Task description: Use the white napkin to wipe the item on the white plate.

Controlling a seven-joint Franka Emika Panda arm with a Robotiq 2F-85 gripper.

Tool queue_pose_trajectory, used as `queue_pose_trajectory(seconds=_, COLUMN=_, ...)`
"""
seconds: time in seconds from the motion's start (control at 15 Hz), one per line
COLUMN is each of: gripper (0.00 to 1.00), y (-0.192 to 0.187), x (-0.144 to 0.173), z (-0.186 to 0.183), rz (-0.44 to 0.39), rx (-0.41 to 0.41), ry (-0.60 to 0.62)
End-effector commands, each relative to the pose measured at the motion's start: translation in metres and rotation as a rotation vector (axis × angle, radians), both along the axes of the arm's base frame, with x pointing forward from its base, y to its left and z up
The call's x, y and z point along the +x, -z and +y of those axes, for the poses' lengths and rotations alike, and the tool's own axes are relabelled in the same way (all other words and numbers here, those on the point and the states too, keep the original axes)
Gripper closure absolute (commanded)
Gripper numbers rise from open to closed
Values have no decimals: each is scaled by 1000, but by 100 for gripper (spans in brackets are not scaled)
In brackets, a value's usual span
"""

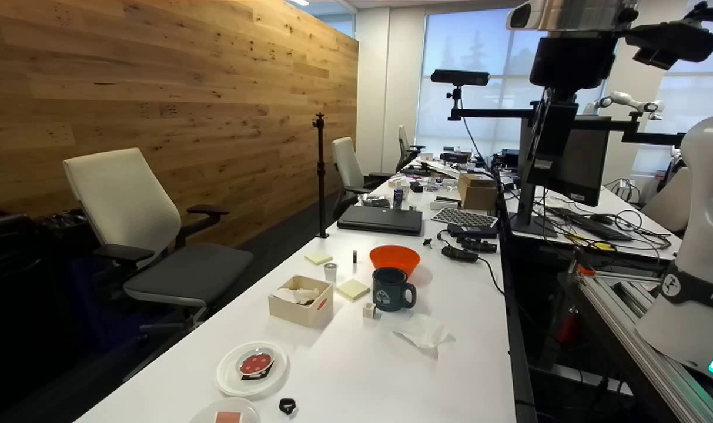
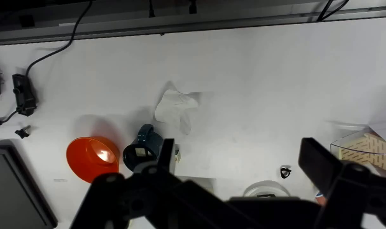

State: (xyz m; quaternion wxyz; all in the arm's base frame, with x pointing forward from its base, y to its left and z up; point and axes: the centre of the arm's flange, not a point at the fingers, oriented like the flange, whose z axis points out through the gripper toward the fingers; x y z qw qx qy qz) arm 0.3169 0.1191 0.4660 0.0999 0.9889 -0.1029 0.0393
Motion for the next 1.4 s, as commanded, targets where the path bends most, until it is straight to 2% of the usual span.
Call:
queue_pose_trajectory(seconds=0.0, gripper=0, y=0, x=0, z=0, rz=0, rx=0, ry=0)
queue_pose_trajectory(seconds=1.0, gripper=0, y=0, x=0, z=0, rz=0, rx=0, ry=0)
queue_pose_trajectory(seconds=1.2, gripper=0, y=-4, x=8, z=1, rz=-60, rx=3, ry=-13)
queue_pose_trajectory(seconds=1.33, gripper=0, y=-9, x=21, z=0, rz=-146, rx=13, ry=-38)
